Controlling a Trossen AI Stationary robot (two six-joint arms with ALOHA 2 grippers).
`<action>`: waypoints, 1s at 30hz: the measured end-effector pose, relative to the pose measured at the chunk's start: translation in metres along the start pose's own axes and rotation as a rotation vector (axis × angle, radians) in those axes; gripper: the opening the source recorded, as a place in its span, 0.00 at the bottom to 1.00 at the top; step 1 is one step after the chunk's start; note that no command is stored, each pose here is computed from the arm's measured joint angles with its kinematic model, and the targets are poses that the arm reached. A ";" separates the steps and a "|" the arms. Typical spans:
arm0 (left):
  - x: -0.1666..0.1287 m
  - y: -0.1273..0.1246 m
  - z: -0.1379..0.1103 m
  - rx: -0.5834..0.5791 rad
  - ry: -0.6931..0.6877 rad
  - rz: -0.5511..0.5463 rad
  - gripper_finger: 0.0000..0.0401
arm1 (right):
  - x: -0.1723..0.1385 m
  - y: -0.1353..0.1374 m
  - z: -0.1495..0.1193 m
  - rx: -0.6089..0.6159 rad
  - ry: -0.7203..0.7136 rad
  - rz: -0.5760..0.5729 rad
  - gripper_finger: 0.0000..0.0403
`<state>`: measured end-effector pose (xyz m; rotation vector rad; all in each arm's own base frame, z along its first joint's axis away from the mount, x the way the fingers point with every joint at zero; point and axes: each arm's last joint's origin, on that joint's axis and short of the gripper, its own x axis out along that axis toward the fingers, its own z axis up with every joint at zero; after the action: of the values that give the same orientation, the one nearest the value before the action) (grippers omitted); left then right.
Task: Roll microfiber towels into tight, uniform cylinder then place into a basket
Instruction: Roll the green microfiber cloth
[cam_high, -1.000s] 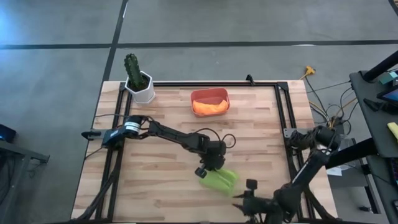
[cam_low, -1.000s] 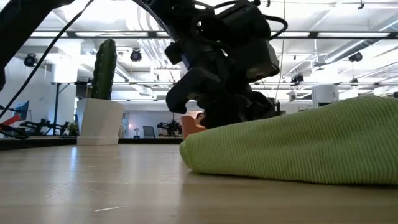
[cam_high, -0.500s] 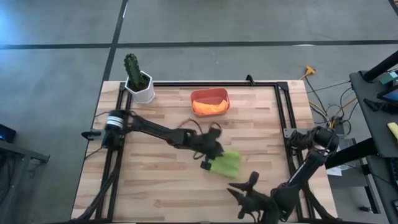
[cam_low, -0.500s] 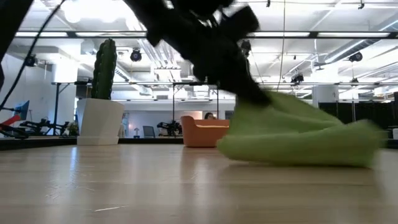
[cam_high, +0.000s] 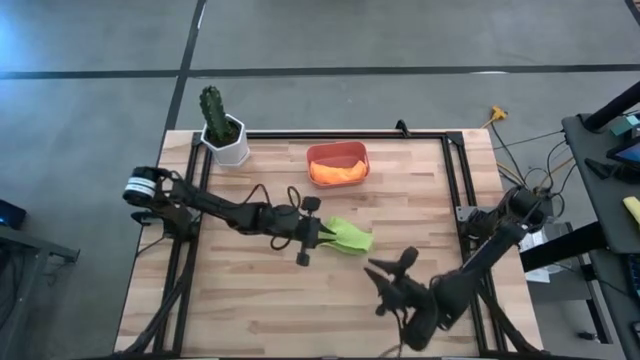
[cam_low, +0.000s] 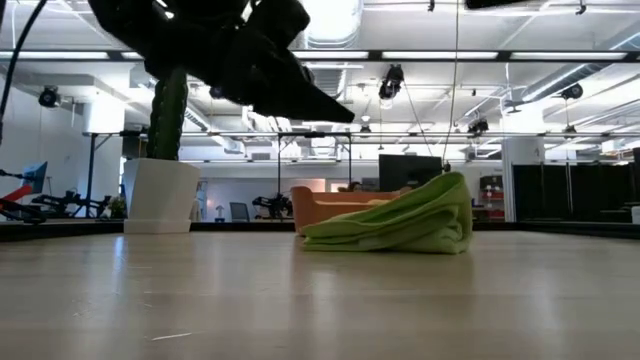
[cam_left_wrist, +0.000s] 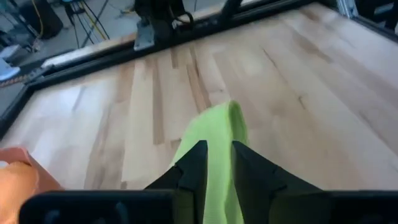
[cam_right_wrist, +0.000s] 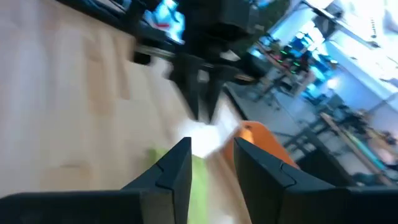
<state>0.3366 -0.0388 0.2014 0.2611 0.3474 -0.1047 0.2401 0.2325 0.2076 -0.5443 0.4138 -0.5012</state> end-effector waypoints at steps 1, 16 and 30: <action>-0.001 -0.001 -0.003 -0.004 -0.001 0.000 0.14 | 0.006 -0.004 -0.002 -0.005 0.011 -0.019 0.28; 0.005 0.011 -0.015 0.044 -0.045 0.082 0.14 | 0.059 -0.061 -0.085 0.442 0.197 -0.105 0.28; 0.011 0.003 -0.025 0.125 -0.038 -0.078 0.17 | 0.050 -0.072 -0.118 0.535 0.070 0.290 0.29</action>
<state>0.3397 -0.0300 0.1759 0.3688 0.3142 -0.2086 0.1976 0.1063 0.1456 0.0514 0.3977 -0.3309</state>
